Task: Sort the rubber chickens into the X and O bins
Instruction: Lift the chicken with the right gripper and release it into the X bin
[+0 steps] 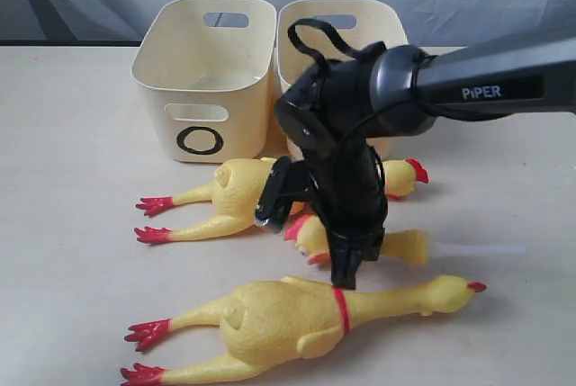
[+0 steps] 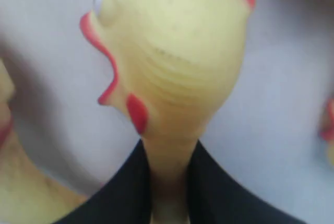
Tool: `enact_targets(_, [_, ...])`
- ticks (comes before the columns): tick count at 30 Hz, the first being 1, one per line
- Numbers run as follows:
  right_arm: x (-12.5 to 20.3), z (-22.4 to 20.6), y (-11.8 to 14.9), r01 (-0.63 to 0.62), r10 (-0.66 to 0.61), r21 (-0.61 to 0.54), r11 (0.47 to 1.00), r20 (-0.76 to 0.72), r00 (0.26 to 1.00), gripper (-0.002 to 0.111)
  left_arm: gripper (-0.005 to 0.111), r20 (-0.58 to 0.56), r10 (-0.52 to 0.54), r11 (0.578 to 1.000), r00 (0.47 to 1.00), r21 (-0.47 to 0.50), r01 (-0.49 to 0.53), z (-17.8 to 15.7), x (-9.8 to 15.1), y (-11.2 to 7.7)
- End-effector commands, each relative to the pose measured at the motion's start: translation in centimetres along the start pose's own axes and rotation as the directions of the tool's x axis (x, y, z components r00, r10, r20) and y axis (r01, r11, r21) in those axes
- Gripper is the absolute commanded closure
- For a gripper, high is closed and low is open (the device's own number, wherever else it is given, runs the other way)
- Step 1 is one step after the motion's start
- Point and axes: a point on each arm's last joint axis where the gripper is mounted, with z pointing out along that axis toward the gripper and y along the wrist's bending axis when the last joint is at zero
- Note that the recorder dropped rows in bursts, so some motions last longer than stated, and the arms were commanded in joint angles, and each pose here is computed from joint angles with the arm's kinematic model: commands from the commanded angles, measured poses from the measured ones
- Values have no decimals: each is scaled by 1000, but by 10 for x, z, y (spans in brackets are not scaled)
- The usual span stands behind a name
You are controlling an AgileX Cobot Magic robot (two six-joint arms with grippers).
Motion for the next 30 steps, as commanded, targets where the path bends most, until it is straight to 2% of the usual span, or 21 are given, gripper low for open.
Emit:
enact_targets(1, [11, -60, -22, -64, 53, 160, 985, 72, 996, 109, 107, 6, -1, 1000, 1000, 10, 1, 0, -1, -1])
enact_targets(4, [17, -104, -27, -123, 80, 200, 972, 211, 974, 109, 107, 6, -1, 1000, 1000, 10, 1, 0, -1, -1])
enact_targets(7, [16, -148, -33, -201, 79, 244, 949, 432, 899, 109, 107, 6, -1, 1000, 1000, 10, 1, 0, -1, -1])
enact_targets(10, [16, -191, -40, -341, 83, 257, 904, 679, 730, 109, 107, 6, -1, 1000, 1000, 10, 1, 0, -1, -1])
enact_targets(11, [15, -202, -43, -395, 78, 250, 884, 755, 652, 109, 107, 6, -1, 1000, 1000, 10, 1, 0, -1, -1])
enact_targets(13, [12, -215, -53, -466, 37, 252, 848, 849, 527, 109, 107, 6, -1, 1000, 1000, 10, 1, 0, -1, -1])
enact_targets(15, [8, -215, -72, -536, 3, 256, 805, 900, 435, 109, 107, 6, -1, 1000, 1000, 10, 1, 0, -1, -1])
enact_targets(17, [2, -202, -93, -594, 22, 221, 773, 927, 373, 109, 107, 6, -1, 1000, 1000, 10, 1, 0, -1, -1])
enact_targets(19, [1, -180, -117, -665, 131, 115, 738, 942, 308, 109, 107, 6, -1, 1000, 1000, 10, 1, 0, -1, -1])
enact_targets(23, [4, -131, -160, -764, 356, -127, 632, 924, 141, 108, 107, 6, -1, 1000, 1000, 10, 1, 0, -1, -1])
enact_targets(25, [7, -114, -173, -787, 452, -248, 564, 891, 43, 96, 107, 6, -1, 1000, 1000, 10, 1, 0, -1, -1])
enact_targets(27, [12, -106, -178, -807, 521, -311, 502, 853, -5, 80, 107, 6, -1, 1000, 1000, 10, 1, 0, -1, -1])
enact_targets(30, [17, -99, -177, -841, 591, -310, 444, 806, 15, 50, 107, 6, -1, 1000, 1000, 10, 1, 0, -1, -1])
